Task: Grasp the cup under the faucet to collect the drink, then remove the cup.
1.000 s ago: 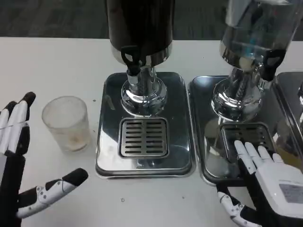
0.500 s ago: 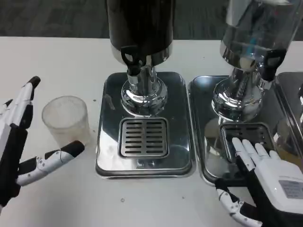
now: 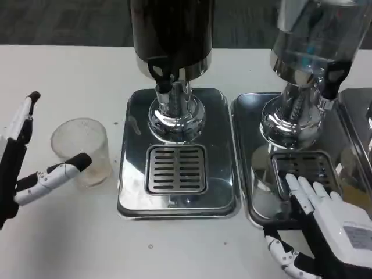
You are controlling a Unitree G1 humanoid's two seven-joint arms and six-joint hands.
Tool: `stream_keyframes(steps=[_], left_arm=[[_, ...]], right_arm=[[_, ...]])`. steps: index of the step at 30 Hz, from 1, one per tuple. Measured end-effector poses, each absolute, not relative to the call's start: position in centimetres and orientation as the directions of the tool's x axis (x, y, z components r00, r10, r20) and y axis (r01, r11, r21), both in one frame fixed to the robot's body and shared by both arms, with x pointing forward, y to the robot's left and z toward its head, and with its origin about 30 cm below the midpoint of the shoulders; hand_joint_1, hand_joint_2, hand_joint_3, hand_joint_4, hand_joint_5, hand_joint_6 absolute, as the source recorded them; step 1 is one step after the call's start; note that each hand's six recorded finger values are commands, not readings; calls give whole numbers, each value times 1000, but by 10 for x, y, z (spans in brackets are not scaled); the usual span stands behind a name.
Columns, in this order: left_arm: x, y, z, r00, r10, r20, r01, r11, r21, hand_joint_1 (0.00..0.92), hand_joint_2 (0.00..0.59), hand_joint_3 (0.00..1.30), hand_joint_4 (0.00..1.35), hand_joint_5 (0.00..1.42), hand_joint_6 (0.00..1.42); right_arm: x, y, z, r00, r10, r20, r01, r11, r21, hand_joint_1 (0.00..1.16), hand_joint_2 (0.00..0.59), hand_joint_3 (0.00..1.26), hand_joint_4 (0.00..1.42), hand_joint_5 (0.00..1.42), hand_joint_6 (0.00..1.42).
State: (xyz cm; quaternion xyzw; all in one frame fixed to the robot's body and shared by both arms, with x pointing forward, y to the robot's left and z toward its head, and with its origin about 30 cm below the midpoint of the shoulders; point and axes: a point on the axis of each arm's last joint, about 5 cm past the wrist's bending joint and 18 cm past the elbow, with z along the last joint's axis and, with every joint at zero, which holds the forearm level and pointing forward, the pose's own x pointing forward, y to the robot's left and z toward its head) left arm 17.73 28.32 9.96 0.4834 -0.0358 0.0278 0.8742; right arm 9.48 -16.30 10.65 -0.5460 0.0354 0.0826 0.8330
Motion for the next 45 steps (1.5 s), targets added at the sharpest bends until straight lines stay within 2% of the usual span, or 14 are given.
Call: stream_keyframes(steps=[4,11,17,22,37,45], left_arm=[[185,286,96,999,19,33,-38,519,854,94,0,0,0,94,116],[194,287,91,1000,28,-12,-4,516,856,135,0,0,0,119,155],[200,292,86,997,52,-55,19,527,850,138,0,0,0,127,162],[204,292,81,993,42,-114,74,534,842,130,0,0,0,130,164],[216,290,75,983,33,-181,138,524,841,123,0,0,0,136,154],[224,286,74,982,14,-189,157,501,851,122,1,0,0,144,155]], right_arm=[[94,-162,106,985,97,-144,-171,399,-901,277,479,0,0,0,0],[93,-161,105,986,98,-136,-165,414,-895,291,480,1,0,0,0],[90,-161,104,986,95,-139,-167,425,-890,278,503,24,0,0,0],[89,-160,104,985,100,-141,-171,444,-880,256,494,24,0,0,1],[86,-160,103,986,100,-135,-167,490,-856,248,507,44,0,0,40],[84,-162,103,986,93,-137,-165,508,-846,238,514,54,0,0,57]])
